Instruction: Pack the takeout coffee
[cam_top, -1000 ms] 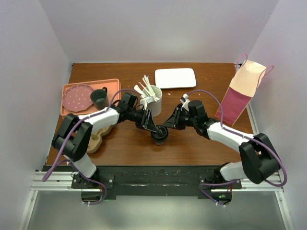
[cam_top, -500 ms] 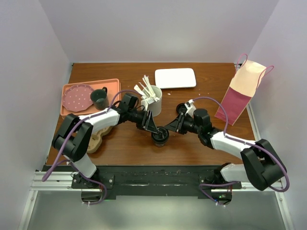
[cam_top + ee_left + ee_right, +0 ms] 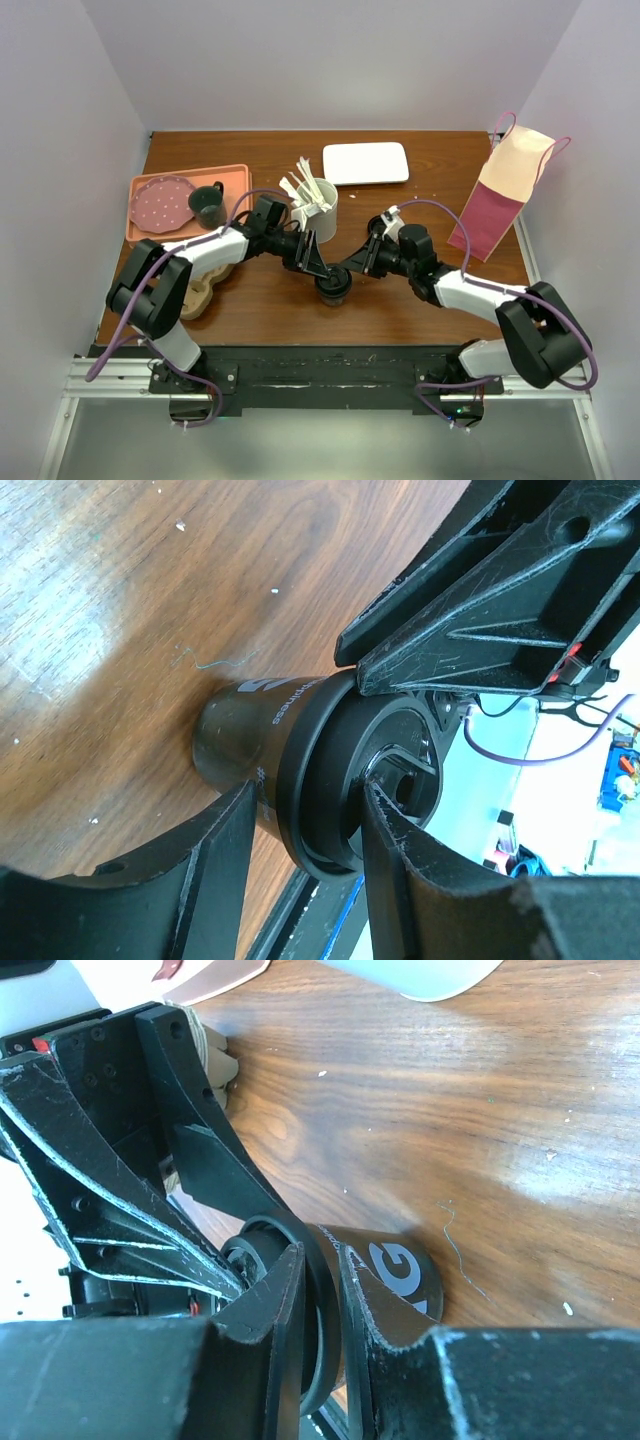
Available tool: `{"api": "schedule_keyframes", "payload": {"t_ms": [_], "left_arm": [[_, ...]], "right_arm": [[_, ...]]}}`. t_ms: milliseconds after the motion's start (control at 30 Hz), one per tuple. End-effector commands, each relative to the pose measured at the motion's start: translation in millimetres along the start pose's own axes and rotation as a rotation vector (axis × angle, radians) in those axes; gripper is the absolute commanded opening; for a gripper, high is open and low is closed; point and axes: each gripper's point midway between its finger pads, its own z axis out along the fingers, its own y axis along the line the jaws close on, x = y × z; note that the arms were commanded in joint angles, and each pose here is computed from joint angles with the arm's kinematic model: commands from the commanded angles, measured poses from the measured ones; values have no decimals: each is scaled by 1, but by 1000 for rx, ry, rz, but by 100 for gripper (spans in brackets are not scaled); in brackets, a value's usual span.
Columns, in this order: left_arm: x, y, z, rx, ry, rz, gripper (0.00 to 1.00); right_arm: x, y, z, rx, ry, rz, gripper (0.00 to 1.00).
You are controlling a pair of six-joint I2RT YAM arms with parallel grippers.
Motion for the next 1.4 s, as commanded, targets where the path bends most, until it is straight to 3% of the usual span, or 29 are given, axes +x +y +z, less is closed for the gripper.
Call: {"api": "schedule_keyframes", "payload": {"t_ms": [0, 233, 367, 600, 967, 1367], "left_arm": [[94, 118, -10, -507, 225, -103, 47], [88, 109, -14, -493, 207, -88, 47], [79, 96, -16, -461, 179, -93, 49], [44, 60, -19, -370, 100, -78, 56], [-12, -13, -33, -184, -16, 6, 69], [-29, -42, -43, -114, -40, 81, 83]], "right_arm": [[112, -108, -40, 426, 332, 93, 19], [53, -31, -33, 223, 180, 57, 26], [16, -9, -37, 264, 106, 1, 41], [-29, 24, -49, 305, 32, -78, 46], [-45, 37, -72, 353, 34, -195, 57], [-43, 38, -91, 383, 44, -243, 64]]}}
